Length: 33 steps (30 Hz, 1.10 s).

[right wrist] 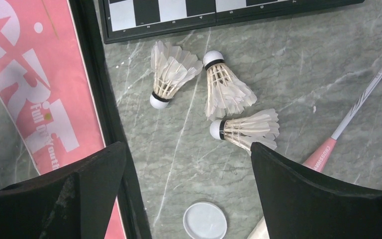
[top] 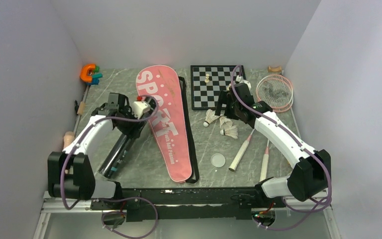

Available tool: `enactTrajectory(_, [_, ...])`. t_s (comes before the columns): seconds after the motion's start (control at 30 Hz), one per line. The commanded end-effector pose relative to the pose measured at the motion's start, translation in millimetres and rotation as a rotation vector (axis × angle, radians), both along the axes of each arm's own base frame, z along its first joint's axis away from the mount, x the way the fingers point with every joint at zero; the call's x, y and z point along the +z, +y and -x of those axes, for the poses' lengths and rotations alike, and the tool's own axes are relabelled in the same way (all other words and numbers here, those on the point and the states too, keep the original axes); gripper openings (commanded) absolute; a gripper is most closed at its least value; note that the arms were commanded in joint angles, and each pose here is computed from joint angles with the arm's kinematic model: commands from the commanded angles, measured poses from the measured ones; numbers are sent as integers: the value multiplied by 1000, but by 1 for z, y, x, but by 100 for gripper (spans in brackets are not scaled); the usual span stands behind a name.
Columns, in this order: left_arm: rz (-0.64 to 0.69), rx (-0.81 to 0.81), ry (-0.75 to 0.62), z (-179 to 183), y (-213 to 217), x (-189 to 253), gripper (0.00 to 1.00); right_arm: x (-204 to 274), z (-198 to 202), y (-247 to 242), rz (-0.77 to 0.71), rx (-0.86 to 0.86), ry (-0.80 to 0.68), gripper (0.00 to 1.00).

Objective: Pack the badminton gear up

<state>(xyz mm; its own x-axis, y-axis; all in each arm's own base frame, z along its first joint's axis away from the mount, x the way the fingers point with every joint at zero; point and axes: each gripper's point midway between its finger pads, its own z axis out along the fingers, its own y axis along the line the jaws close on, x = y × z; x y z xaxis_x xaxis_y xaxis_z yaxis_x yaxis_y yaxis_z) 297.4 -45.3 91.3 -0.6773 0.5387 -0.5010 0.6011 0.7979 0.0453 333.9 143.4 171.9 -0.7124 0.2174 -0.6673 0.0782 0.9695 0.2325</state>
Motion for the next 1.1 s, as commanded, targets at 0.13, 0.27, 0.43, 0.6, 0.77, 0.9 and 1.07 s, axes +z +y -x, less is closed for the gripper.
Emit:
enactTrajectory(0.13, [-10, -509, -81, 67, -62, 8, 44, 1, -7, 13, -46, 26, -29, 99])
enactTrajectory(0.27, [22, -635, -55, 90, -80, 4, 46, 0, -25, 23, -36, 61, -38, 99])
enactTrajectory(0.43, [-14, -741, -59, 109, -88, 3, 46, -11, -57, 39, -43, 135, -14, 93])
enactTrajectory(0.6, [-13, -817, -110, 125, -93, 10, 46, -35, -87, 38, -56, 150, 34, 82])
enactTrajectory(0.77, [-17, -832, -104, 132, -91, 8, 44, -55, -101, 39, -116, 188, 75, 75])
enactTrajectory(0.9, [-16, -833, -110, 134, -91, 9, 44, -66, -99, 47, -152, 231, 98, 72])
enactTrajectory(1.07, [-19, -847, -130, 134, -91, 17, 44, -75, -100, 50, -161, 243, 93, 70])
